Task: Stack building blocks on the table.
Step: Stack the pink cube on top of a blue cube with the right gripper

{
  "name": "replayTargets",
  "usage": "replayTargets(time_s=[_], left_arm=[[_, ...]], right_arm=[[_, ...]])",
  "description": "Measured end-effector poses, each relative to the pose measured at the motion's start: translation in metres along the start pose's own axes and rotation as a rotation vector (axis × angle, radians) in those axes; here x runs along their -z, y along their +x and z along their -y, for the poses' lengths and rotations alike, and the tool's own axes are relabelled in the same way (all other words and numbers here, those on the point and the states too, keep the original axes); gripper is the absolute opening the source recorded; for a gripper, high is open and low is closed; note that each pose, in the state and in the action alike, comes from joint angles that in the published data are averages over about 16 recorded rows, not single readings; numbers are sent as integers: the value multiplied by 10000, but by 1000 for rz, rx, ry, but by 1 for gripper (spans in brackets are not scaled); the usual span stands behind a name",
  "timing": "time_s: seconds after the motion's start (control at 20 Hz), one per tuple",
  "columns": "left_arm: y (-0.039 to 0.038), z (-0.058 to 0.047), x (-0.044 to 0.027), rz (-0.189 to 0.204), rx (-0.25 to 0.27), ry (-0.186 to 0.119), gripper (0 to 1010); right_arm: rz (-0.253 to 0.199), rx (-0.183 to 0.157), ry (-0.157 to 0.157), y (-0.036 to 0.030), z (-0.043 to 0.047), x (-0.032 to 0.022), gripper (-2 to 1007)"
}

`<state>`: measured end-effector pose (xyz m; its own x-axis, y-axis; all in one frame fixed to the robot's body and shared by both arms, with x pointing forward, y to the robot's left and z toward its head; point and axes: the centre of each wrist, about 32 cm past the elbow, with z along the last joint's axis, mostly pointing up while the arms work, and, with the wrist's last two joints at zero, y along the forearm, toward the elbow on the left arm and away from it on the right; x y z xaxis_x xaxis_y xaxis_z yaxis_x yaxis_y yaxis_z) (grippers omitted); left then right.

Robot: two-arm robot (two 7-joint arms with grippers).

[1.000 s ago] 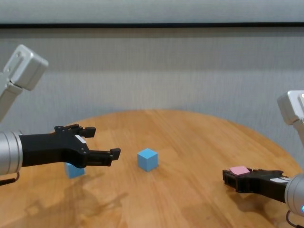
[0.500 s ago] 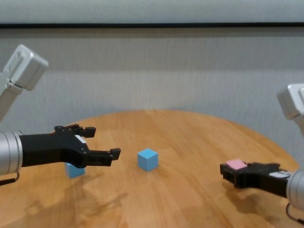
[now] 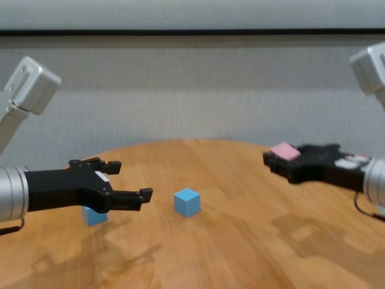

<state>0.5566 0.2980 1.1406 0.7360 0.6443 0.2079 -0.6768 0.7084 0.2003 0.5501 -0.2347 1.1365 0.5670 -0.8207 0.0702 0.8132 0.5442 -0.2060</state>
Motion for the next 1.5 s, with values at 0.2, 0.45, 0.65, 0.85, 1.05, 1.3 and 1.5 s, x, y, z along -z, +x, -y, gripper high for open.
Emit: replayTargets(time_s=[0.2, 0.45, 0.65, 0.85, 1.05, 1.3, 1.5], left_arm=[[0, 0, 0, 0, 0, 0, 1000], [0, 0, 0, 0, 0, 0, 1000], [0, 0, 0, 0, 0, 0, 1000], [0, 0, 0, 0, 0, 0, 1000], [0, 0, 0, 0, 0, 0, 1000], [0, 0, 0, 0, 0, 0, 1000], [0, 0, 0, 0, 0, 0, 1000]], right_arm=[[21, -59, 34, 70, -116, -88, 372], [10, -118, 49, 75, -293, -136, 372], [-3, -158, 47, 27, -427, -138, 372], [-5, -194, 40, -31, -553, -140, 372], [1, -224, 32, -71, -670, -144, 372], [11, -252, 21, -93, -797, -136, 372], [17, -268, 11, -96, -885, -116, 372]])
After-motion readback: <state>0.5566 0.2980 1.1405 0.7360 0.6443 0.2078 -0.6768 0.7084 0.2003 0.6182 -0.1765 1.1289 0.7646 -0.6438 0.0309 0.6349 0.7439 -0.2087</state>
